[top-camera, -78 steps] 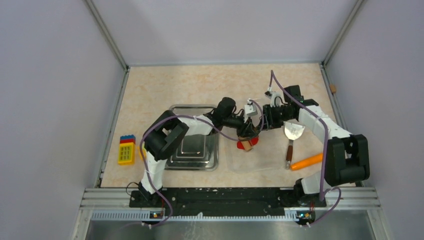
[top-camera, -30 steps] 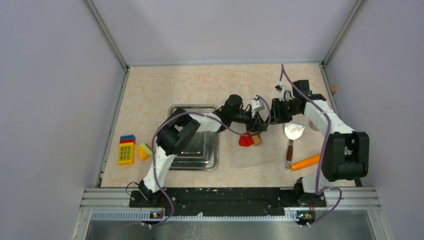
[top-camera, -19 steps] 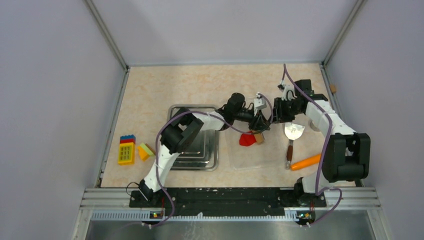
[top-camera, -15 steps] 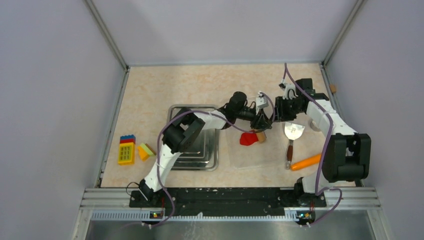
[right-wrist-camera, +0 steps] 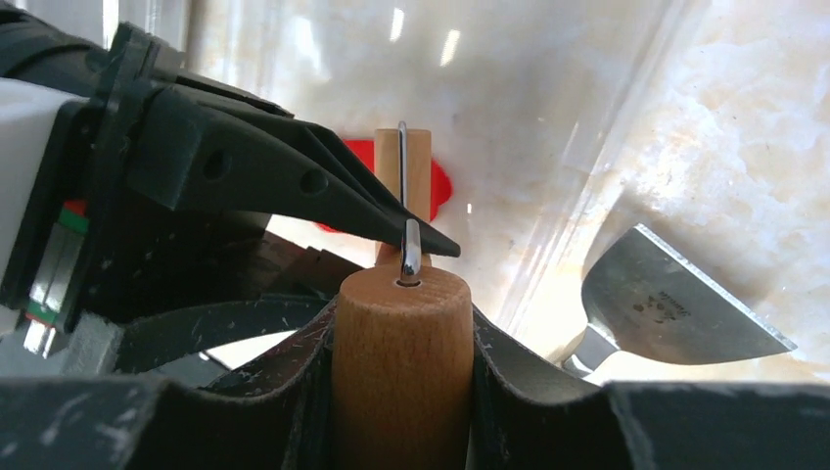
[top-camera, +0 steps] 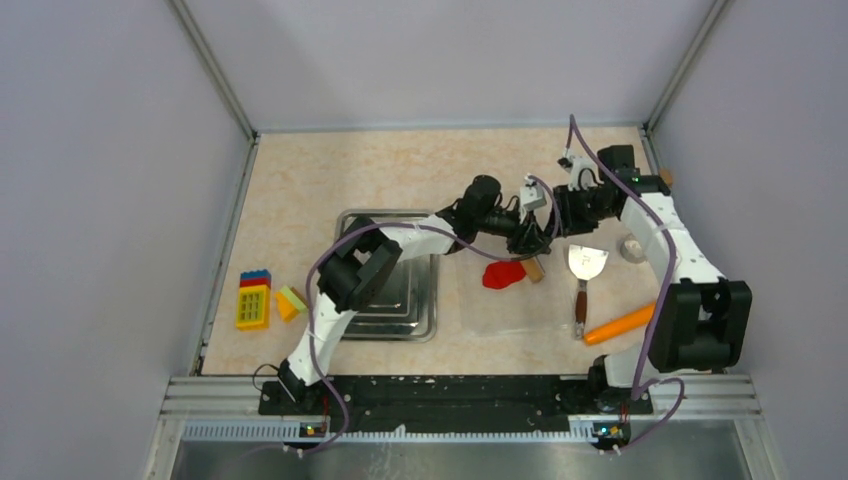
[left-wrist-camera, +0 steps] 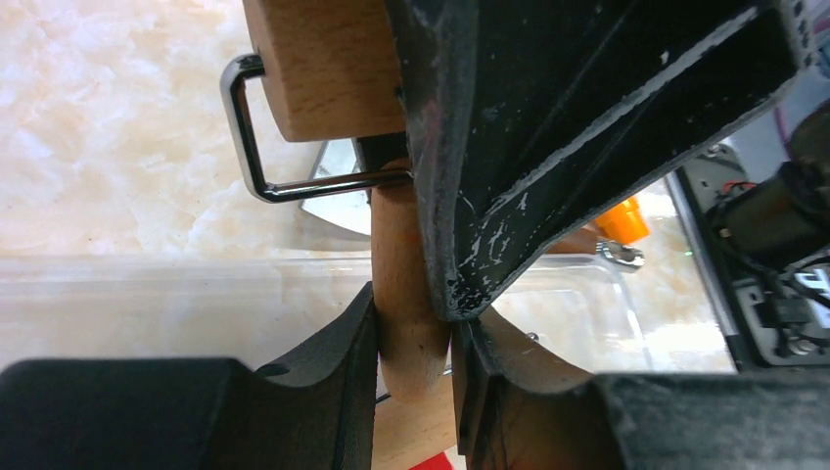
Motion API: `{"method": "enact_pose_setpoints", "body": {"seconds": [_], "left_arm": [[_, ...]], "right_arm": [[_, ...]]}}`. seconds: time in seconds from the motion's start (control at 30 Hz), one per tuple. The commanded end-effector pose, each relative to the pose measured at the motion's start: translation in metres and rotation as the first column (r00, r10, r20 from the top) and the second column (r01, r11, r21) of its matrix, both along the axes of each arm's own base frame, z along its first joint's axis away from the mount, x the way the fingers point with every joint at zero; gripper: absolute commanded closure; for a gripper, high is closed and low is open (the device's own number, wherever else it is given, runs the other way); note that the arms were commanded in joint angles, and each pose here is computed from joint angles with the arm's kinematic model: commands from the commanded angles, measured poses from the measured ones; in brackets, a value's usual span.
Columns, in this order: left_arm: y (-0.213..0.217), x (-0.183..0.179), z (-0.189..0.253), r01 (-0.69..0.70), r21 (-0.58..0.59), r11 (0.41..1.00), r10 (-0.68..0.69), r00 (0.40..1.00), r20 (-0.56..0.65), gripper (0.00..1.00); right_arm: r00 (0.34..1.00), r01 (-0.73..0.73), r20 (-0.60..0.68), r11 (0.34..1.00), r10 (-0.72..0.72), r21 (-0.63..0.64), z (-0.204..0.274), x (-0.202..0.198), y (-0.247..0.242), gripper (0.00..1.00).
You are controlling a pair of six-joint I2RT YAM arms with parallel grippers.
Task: Roll out the dumpling wrappers from the dough
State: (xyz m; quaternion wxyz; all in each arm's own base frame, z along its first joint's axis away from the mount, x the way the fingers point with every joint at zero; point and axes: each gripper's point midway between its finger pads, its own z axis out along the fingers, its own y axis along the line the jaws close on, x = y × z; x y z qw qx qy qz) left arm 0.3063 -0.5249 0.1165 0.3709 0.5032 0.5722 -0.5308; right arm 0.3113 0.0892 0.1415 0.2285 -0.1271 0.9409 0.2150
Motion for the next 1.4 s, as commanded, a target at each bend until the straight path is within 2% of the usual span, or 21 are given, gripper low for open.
{"method": "enact_pose_setpoints", "body": {"seconds": [0.0,0.17,0.3,0.47,0.9,1.37], "left_arm": [[0.017,-0.011,0.080,-0.011,-0.043,0.999,0.014,0.998,0.058,1.00],[0.043,-0.019,0.058,-0.010,0.051,0.999,0.006,0.997,0.080,1.00],[0.062,-0.003,0.030,-0.111,0.130,0.985,0.103,0.992,0.071,1.00],[0.076,0.009,0.019,-0.206,0.160,0.966,0.192,0.977,0.095,1.00],[0.078,0.001,-0.022,-0.168,0.201,0.965,0.165,0.986,0.032,1.00],[0.108,-0.020,-0.064,-0.159,0.265,0.951,0.175,0.984,-0.037,1.00]], "right_arm": [[0.977,-0.132,0.180,0.987,0.114,0.093,0.063,-0.011,0.024,1.00],[0.980,-0.118,0.174,0.984,0.094,0.133,0.045,-0.009,0.030,1.00],[0.972,-0.164,0.188,0.979,0.139,0.125,0.030,-0.001,0.047,1.00],[0.954,-0.231,0.214,0.971,0.212,0.066,0.018,0.013,0.060,1.00],[0.961,-0.246,0.132,0.969,0.244,-0.001,-0.021,0.009,0.060,1.00],[0.949,-0.309,0.048,0.950,0.311,-0.045,-0.054,-0.008,0.072,1.00]]}}
